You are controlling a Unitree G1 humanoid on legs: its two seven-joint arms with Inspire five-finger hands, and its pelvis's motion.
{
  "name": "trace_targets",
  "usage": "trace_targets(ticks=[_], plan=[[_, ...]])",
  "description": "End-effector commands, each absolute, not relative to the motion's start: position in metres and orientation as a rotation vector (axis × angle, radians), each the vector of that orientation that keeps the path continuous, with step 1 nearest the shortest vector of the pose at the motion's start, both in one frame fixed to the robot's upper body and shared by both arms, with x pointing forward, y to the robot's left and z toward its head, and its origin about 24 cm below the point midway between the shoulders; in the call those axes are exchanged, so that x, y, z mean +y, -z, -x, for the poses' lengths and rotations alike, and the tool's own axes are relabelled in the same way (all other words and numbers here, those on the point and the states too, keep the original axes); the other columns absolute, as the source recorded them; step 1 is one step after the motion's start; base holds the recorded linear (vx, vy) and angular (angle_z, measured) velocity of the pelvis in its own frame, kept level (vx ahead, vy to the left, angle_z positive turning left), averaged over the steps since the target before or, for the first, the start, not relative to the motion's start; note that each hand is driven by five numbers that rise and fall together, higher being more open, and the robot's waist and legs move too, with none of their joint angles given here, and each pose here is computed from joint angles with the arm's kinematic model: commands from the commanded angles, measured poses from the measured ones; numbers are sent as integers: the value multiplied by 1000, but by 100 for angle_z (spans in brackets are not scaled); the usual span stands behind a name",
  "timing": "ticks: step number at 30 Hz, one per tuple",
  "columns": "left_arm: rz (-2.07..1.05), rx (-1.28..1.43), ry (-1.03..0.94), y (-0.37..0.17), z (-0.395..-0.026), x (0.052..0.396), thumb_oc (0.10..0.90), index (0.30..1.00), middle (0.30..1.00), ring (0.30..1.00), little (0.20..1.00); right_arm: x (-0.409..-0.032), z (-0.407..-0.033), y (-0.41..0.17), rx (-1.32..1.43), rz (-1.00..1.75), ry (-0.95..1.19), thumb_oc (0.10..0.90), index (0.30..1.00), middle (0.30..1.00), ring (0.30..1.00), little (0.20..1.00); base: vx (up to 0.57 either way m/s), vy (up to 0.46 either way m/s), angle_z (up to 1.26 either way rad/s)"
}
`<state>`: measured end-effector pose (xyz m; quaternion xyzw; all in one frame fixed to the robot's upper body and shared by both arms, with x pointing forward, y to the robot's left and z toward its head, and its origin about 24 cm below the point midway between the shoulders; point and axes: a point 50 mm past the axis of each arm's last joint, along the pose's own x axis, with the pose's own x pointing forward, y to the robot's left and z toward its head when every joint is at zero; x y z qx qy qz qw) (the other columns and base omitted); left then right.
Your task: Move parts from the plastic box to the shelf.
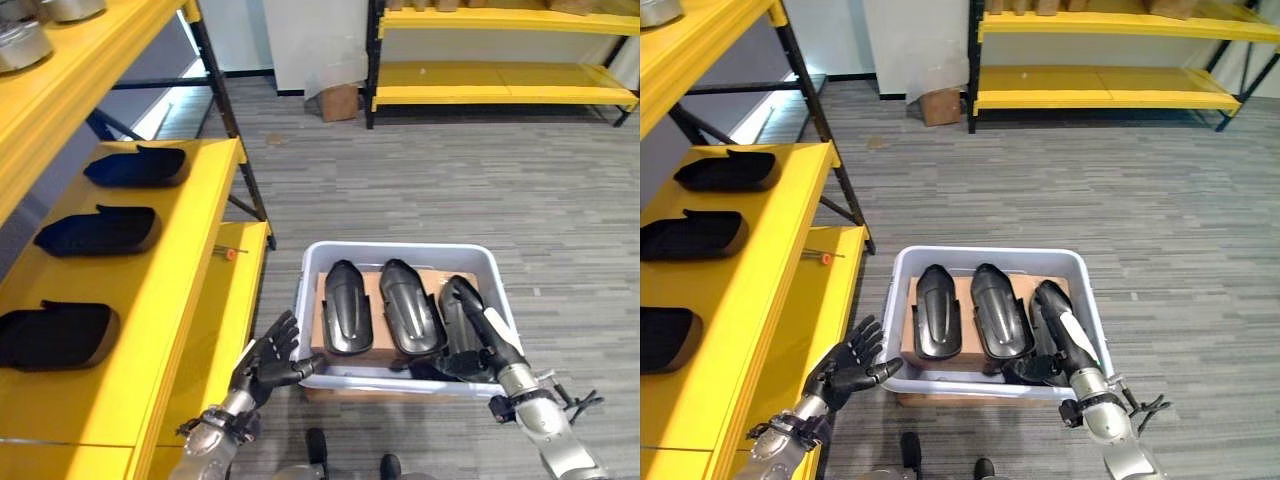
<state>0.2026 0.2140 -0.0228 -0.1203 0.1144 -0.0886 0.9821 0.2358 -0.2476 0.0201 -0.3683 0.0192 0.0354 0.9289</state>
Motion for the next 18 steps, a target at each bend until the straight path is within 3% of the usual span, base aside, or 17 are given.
trace_targets(ticks=[1,12,18], plan=[[229,-70,115,-32,-229,219,900,1000,1000,1000,1000,-251,-265,-89,-283,938,17,900,1000,1000,1000,1000,31,-70,2],[200,-290,9,-98,-265,220,900,1000,1000,1000,1000,-254,-311,-120,-307,1407,44,900,1000,1000,1000,1000,-89,-92,5],[254,-494,-17,-135,-271,217,900,1000,1000,1000,1000,-248,-325,-110,-254,1424,8,900,1000,1000,1000,1000,-86,-59,4]])
